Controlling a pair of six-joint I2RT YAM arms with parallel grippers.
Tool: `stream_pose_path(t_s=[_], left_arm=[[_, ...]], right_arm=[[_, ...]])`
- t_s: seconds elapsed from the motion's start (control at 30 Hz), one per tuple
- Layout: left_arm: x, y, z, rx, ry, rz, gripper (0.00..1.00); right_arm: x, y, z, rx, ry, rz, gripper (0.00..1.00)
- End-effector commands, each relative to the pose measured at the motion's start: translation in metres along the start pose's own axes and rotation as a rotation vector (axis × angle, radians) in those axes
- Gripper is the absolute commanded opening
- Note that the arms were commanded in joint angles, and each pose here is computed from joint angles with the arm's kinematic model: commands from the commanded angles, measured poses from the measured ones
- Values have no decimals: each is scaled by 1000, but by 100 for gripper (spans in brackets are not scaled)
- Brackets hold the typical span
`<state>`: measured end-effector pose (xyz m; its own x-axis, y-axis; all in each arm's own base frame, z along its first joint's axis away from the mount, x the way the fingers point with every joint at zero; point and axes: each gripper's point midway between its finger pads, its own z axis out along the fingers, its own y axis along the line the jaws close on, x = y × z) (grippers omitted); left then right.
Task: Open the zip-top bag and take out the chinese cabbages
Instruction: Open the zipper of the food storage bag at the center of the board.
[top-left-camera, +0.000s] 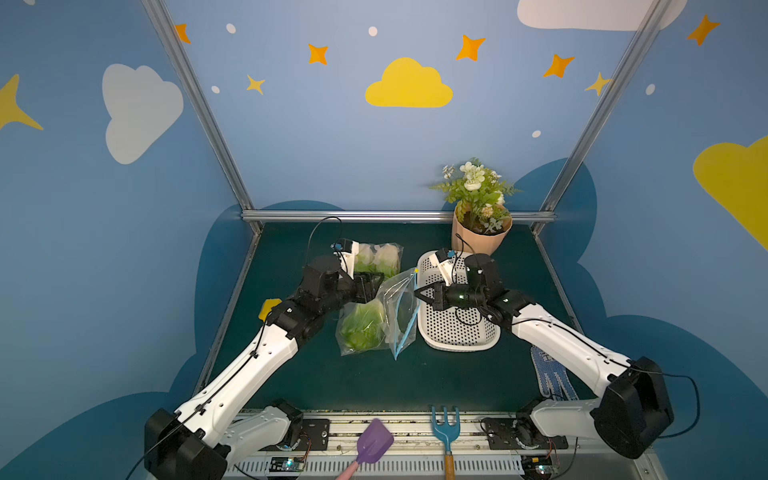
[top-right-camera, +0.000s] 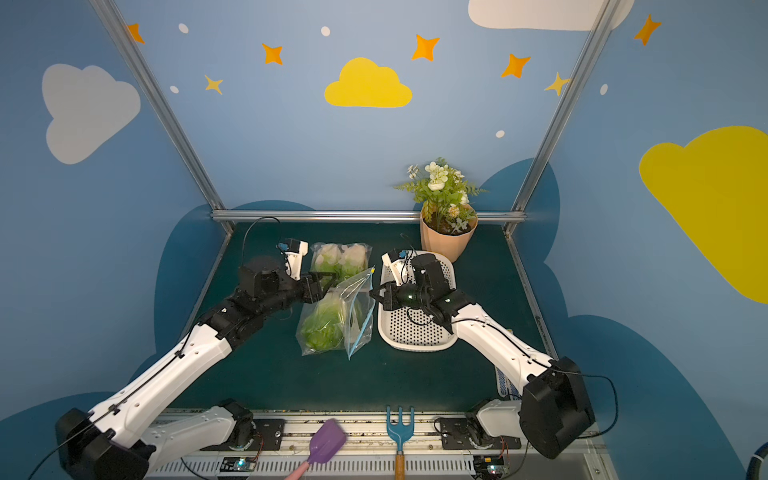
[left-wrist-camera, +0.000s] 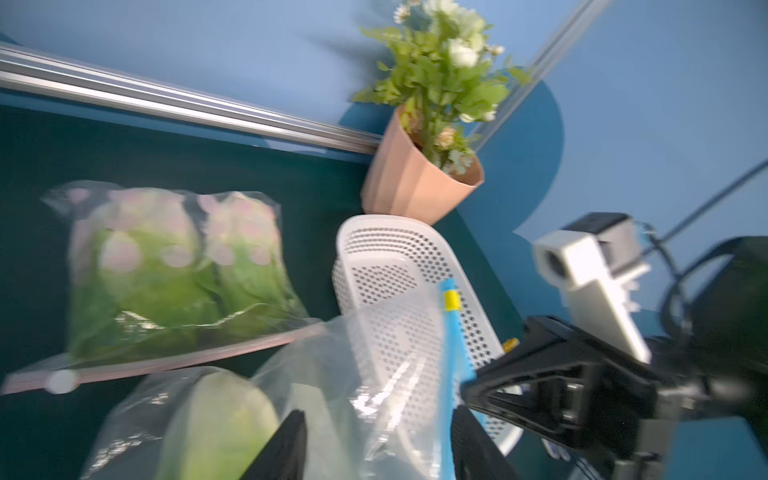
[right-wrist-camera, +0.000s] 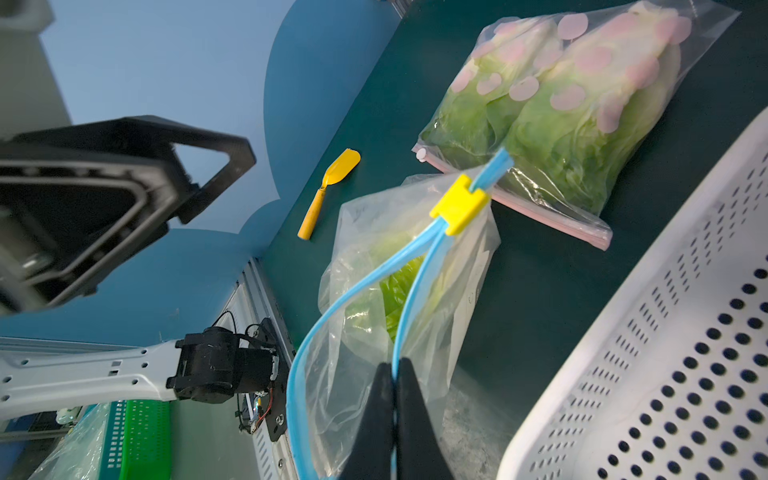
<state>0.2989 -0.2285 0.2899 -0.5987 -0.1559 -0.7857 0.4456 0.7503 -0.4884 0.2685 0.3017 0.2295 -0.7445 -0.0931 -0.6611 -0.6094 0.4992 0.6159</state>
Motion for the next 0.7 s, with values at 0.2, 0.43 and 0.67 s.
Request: stream_pose_path(t_s=[0.2, 0.43, 0.67], left_arm=[[50, -9, 15, -270, 176, 199, 66], [53, -6, 27, -393, 98, 260, 65], [66, 9, 31, -570, 142, 356, 50]], right_arm=[[-9, 25, -7, -53, -28, -41, 0], [-7, 26, -13, -46, -40, -44, 0], [-6, 24, -16, -31, -51, -45, 0]])
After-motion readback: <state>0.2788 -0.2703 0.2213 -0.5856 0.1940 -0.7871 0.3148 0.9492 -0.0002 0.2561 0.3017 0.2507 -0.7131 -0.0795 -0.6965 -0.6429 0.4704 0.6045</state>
